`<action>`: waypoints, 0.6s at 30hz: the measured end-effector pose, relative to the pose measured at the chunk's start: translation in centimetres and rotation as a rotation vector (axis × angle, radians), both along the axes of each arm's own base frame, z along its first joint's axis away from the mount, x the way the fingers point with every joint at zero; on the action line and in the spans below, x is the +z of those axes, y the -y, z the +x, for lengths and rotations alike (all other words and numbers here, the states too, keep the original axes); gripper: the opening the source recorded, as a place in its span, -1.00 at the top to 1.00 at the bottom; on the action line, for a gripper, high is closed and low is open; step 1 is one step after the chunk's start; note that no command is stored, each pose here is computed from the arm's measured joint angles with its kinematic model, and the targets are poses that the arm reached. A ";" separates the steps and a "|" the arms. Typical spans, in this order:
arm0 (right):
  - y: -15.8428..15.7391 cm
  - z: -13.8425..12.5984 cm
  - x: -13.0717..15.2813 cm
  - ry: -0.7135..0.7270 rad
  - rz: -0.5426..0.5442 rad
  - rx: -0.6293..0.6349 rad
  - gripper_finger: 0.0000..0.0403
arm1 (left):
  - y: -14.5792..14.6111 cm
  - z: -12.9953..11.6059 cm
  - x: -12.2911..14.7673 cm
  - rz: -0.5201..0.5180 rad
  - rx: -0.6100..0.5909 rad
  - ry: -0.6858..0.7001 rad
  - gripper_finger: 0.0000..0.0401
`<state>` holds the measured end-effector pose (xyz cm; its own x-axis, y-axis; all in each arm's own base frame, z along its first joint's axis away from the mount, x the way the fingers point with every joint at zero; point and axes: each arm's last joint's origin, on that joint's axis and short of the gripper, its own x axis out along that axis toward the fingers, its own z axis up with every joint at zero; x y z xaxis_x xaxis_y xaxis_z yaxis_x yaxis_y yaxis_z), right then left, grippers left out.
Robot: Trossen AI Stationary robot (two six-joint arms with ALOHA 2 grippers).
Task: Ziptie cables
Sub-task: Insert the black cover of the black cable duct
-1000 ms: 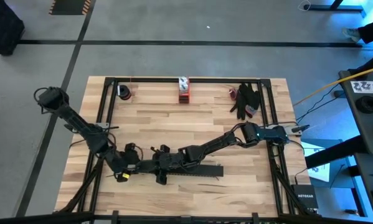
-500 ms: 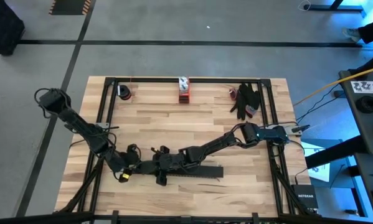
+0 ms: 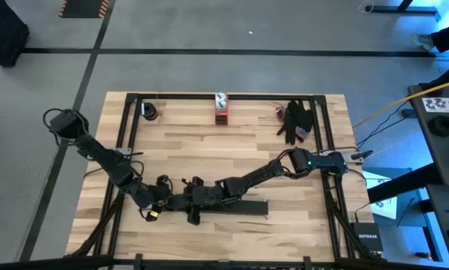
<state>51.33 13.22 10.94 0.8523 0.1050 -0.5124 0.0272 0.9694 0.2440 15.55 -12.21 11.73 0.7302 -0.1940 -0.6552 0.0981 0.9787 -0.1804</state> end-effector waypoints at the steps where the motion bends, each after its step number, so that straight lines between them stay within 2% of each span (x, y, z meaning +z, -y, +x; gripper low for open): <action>1: 0.0 0.1 -0.3 0.000 -0.002 -0.004 -0.14 | 0.0 0.1 0.1 0.004 -0.003 0.000 -0.18; 5: -0.1 1.1 -0.6 0.023 0.018 0.000 -0.14 | -0.2 0.6 0.3 -0.006 0.007 0.007 -0.22; 9: -0.3 2.0 -0.7 -0.014 0.002 0.001 -0.14 | -0.5 0.8 0.4 -0.015 0.010 0.003 -0.24; 18: -0.3 1.9 -0.7 -0.046 -0.007 0.029 -0.14 | -0.5 0.5 0.4 -0.063 0.013 -0.064 -0.25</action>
